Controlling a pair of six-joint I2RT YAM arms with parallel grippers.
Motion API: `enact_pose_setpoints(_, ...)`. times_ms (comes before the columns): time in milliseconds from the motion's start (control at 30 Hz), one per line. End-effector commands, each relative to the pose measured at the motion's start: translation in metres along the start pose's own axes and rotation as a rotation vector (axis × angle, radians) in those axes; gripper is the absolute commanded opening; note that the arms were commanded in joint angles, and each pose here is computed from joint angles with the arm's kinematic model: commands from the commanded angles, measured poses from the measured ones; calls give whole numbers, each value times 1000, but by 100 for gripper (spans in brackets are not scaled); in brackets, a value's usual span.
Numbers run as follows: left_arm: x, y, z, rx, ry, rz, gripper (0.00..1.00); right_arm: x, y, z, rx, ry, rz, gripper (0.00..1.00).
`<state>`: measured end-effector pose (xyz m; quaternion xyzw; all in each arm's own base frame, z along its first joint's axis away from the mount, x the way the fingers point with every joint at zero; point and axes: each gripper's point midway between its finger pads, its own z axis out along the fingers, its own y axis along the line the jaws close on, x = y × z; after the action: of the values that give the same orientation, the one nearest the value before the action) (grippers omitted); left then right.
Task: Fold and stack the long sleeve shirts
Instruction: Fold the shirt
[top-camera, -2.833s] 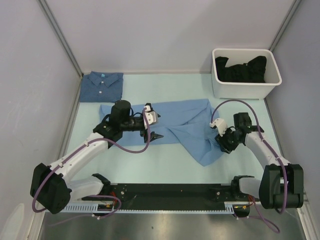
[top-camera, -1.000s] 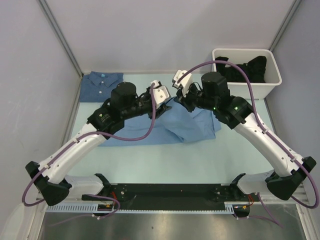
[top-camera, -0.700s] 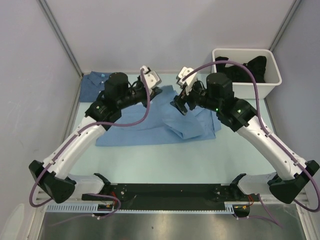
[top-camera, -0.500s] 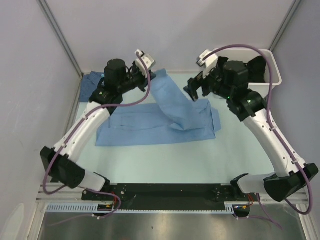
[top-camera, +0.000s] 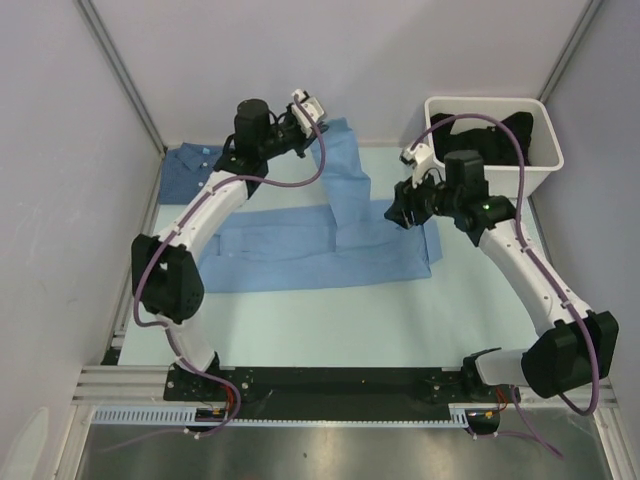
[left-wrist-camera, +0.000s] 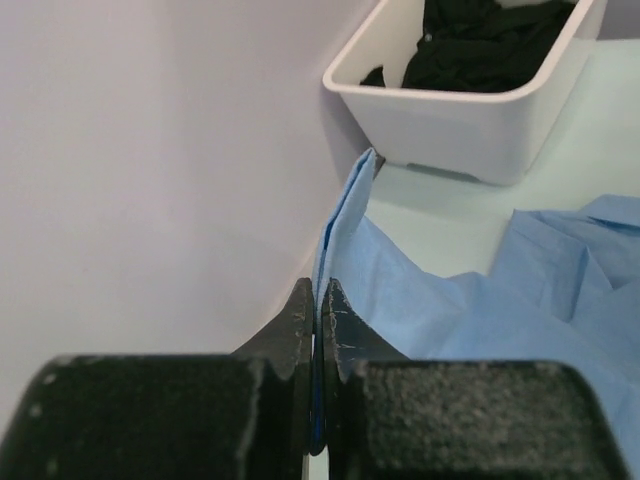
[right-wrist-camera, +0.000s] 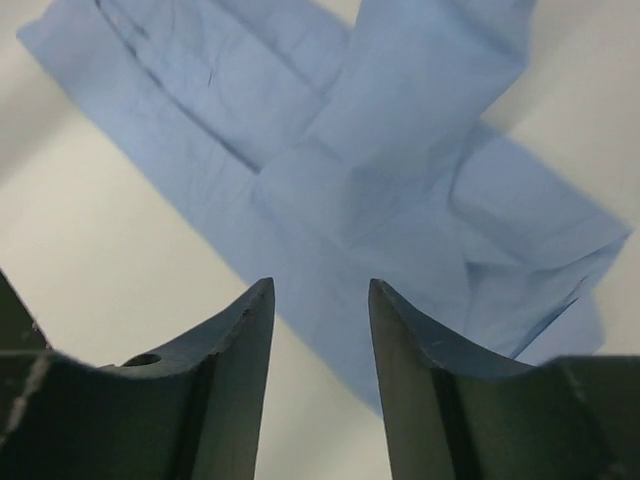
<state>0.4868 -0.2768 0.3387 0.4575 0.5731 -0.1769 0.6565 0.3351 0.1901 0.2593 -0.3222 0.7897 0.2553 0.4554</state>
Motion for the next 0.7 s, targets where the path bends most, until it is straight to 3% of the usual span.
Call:
enact_pose_setpoints(0,-63,26,16,-7,-226,159,4,21,11,17,-81,25,-4,45)
enact_pose_setpoints(267,-88,53,18,-76,-412,72,5,51,21,45,-146,84,12,36)
enact_pose_setpoints(433,-72,15,7,103,-404,81,8,60,32,67,-182,91,5,33)
enact_pose_setpoints(667,-40,6,-4,107,-355,58,13,96,34,127,-103,128,-75,32)
